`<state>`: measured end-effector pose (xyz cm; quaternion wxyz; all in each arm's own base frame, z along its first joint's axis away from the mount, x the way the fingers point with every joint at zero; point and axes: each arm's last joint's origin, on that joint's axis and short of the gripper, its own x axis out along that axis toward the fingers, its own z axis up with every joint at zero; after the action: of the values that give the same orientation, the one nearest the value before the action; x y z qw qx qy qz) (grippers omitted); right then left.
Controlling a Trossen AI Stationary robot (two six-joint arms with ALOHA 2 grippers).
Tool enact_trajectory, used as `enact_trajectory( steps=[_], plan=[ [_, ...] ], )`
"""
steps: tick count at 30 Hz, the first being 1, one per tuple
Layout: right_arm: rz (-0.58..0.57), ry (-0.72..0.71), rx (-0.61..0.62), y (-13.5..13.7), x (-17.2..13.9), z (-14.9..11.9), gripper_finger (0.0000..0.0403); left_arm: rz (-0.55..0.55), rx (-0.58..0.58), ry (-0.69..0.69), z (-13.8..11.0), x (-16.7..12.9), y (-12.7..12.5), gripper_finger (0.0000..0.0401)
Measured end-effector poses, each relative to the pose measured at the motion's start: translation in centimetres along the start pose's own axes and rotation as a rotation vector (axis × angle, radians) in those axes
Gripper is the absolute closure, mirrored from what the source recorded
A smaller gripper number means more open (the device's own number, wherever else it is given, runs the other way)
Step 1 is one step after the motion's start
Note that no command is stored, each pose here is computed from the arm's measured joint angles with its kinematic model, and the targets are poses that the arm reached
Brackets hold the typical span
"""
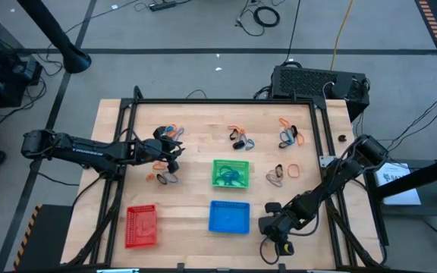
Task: Sort rubber bands into baskets
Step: Put the blue rubberband into the green bin
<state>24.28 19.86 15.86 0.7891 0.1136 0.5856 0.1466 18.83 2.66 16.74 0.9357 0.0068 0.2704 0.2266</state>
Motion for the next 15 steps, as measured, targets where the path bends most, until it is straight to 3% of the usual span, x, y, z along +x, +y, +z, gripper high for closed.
enact_trajectory(
  steps=[5,15],
  plan=[
    [-0.024,0.029,0.108,-0.22,-0.01,-0.29,0.0335,0.000,0.000,0.000,0.01,0.00,0.00,0.0274],
    [-0.028,0.042,0.205,-0.28,-0.01,-0.40,0.0335,0.000,0.000,0.000,0.01,0.00,0.00,0.0274]
  ],
)
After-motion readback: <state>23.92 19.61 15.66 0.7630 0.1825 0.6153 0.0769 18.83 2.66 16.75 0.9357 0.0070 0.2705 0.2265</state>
